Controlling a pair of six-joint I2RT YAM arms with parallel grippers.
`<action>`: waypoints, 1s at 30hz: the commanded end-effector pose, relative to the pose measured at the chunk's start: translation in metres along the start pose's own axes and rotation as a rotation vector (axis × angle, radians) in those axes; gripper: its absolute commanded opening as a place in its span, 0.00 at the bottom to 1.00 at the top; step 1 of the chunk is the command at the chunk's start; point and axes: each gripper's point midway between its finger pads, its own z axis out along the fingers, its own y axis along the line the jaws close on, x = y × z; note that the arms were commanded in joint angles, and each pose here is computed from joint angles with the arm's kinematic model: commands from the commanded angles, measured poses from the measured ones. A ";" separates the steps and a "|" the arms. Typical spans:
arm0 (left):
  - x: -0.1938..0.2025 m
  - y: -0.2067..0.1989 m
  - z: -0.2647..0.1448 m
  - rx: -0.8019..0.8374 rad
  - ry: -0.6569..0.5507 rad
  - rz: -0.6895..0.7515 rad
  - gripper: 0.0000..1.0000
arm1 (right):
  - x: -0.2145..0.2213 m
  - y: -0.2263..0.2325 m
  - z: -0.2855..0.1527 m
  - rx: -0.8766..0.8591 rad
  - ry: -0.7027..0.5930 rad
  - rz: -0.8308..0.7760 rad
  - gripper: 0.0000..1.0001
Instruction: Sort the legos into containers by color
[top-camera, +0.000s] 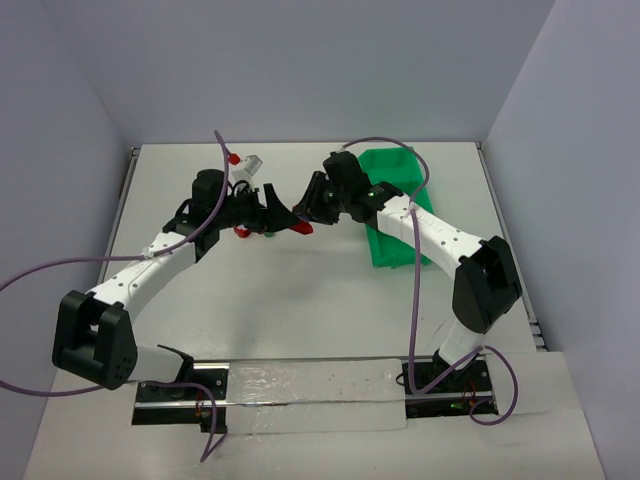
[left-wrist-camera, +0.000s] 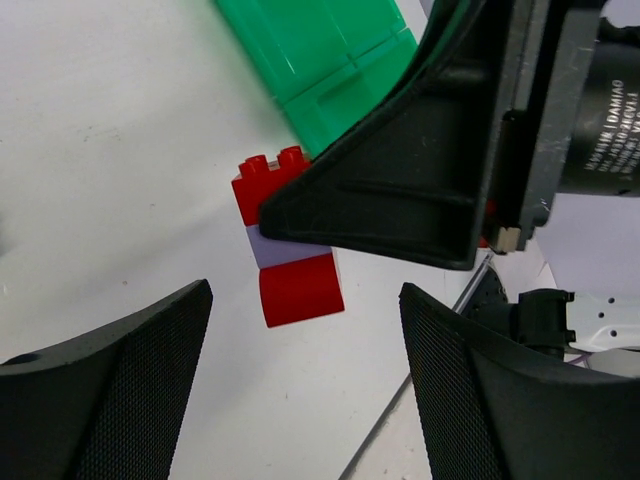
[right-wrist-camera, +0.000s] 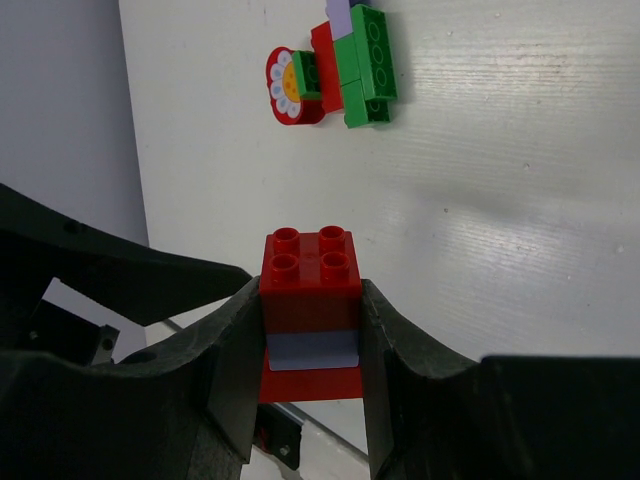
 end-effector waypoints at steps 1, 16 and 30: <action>-0.016 -0.006 0.009 0.015 -0.050 0.024 0.80 | -0.018 0.019 -0.013 -0.058 -0.049 -0.004 0.11; -0.010 0.003 0.017 -0.019 -0.028 0.013 0.07 | -0.028 0.014 -0.022 -0.056 -0.085 0.006 0.11; 0.003 0.009 0.016 -0.032 0.009 -0.003 0.00 | -0.085 -0.055 -0.050 0.041 -0.216 0.081 0.11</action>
